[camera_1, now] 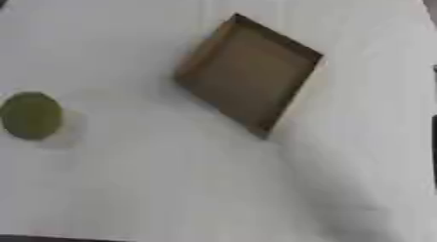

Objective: Pick up objects on the table and place them in the box.

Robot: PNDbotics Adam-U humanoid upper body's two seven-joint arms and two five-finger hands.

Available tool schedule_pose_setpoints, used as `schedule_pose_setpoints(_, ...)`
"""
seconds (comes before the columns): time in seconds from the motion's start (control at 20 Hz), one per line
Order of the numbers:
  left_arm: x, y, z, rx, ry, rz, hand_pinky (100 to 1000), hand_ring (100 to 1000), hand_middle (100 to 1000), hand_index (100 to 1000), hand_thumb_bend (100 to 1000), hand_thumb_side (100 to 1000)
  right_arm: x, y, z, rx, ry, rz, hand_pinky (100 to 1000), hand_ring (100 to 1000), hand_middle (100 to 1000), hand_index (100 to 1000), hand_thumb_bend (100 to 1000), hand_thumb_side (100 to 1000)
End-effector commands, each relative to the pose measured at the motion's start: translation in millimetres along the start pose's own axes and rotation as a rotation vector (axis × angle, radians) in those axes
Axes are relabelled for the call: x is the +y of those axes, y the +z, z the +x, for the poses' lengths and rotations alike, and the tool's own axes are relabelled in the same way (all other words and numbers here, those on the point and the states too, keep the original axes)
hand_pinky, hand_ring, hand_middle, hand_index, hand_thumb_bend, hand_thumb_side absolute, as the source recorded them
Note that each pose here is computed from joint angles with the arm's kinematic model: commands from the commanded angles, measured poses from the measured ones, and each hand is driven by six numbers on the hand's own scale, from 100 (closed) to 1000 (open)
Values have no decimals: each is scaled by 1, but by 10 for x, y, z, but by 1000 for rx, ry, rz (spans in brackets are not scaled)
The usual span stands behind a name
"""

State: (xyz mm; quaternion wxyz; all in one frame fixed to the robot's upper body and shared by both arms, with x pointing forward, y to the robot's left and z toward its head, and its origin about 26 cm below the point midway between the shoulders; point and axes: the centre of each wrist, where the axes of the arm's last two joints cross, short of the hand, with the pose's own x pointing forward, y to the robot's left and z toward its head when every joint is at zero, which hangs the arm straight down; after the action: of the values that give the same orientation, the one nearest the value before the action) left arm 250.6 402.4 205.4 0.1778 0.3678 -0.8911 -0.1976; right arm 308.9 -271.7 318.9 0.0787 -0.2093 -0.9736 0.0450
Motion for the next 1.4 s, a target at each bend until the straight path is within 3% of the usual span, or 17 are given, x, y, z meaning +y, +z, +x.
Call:
schedule_pose_setpoints(0.05,68,-53,14,-24,-26,-11,839,845,795,876,100,179,-78,-95,54,-44,26,0,846,704,607,683,100,535)
schedule_pose_setpoints(0.7,77,-47,-23,-13,-79,-99,849,851,802,887,100,149,-120,-118,56,-51,52,24,844,704,607,683,100,530)
schedule_pose_setpoints(1.05,93,-159,-78,-17,-205,-338,875,864,814,899,100,123,-128,-121,57,-51,58,38,843,705,607,683,100,528)
schedule_pose_setpoints(1.2,77,-208,-100,-34,-267,-481,890,873,825,909,100,217,-126,-125,59,-53,58,44,843,705,607,683,100,528)
schedule_pose_setpoints(1.4,32,-294,-88,-61,-288,-643,892,875,828,912,100,271,-117,-131,64,-55,54,52,843,705,607,684,100,528)
